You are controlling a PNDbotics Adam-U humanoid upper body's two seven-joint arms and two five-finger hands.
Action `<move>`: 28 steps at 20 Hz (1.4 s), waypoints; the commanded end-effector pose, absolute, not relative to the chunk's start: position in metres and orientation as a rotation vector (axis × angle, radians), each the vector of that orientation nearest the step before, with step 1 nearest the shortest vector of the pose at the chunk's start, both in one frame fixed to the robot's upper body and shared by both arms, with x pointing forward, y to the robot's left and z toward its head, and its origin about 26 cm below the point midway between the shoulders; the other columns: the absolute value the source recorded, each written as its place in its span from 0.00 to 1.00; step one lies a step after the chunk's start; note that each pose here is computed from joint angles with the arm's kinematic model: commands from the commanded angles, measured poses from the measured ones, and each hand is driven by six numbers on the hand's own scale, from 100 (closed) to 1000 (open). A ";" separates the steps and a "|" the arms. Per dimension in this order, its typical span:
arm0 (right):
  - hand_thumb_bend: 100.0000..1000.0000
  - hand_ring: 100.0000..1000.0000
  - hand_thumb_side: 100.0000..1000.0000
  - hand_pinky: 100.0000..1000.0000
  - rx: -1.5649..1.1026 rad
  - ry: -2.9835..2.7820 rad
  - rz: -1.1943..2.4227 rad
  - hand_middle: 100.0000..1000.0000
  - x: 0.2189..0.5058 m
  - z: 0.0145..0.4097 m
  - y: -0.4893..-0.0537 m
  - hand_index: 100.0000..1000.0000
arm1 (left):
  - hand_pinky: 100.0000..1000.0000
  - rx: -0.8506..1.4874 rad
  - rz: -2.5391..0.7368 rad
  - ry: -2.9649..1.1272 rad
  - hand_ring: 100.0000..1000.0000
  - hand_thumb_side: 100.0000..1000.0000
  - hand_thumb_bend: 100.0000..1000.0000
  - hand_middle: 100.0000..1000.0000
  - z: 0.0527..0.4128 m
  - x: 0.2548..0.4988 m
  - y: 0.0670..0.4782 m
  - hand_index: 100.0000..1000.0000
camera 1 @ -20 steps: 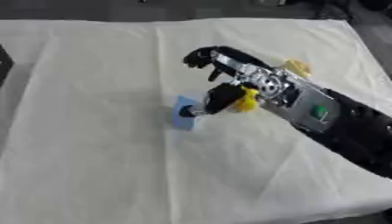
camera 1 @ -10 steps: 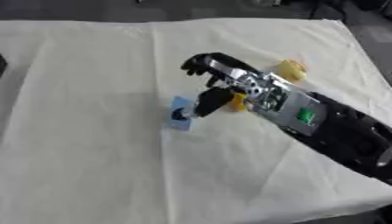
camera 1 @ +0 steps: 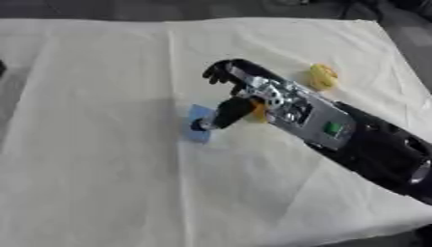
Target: Pick up the objects with one hand, pass them to the other hand, and then place them into the box on the other side of the table.
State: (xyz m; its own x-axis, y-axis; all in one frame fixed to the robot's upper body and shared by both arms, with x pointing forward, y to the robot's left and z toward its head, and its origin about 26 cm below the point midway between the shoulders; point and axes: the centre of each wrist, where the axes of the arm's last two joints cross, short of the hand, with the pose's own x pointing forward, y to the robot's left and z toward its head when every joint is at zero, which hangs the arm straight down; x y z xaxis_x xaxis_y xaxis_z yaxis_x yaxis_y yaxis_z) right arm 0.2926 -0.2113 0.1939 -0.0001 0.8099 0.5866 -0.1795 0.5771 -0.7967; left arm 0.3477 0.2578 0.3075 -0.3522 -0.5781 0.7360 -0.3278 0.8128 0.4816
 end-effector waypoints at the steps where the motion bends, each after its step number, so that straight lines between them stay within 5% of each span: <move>1: 0.60 0.88 0.11 0.73 -0.615 -1.357 0.853 0.74 0.291 0.199 -0.212 0.82 | 0.70 0.693 -0.288 -2.009 0.78 0.61 0.06 0.73 0.321 0.344 0.260 0.83; 28: 0.50 0.87 0.09 0.75 -0.621 -1.286 0.798 0.66 0.293 0.188 -0.219 0.77 | 0.71 0.676 -0.247 -2.023 0.79 0.62 0.04 0.72 0.320 0.342 0.261 0.82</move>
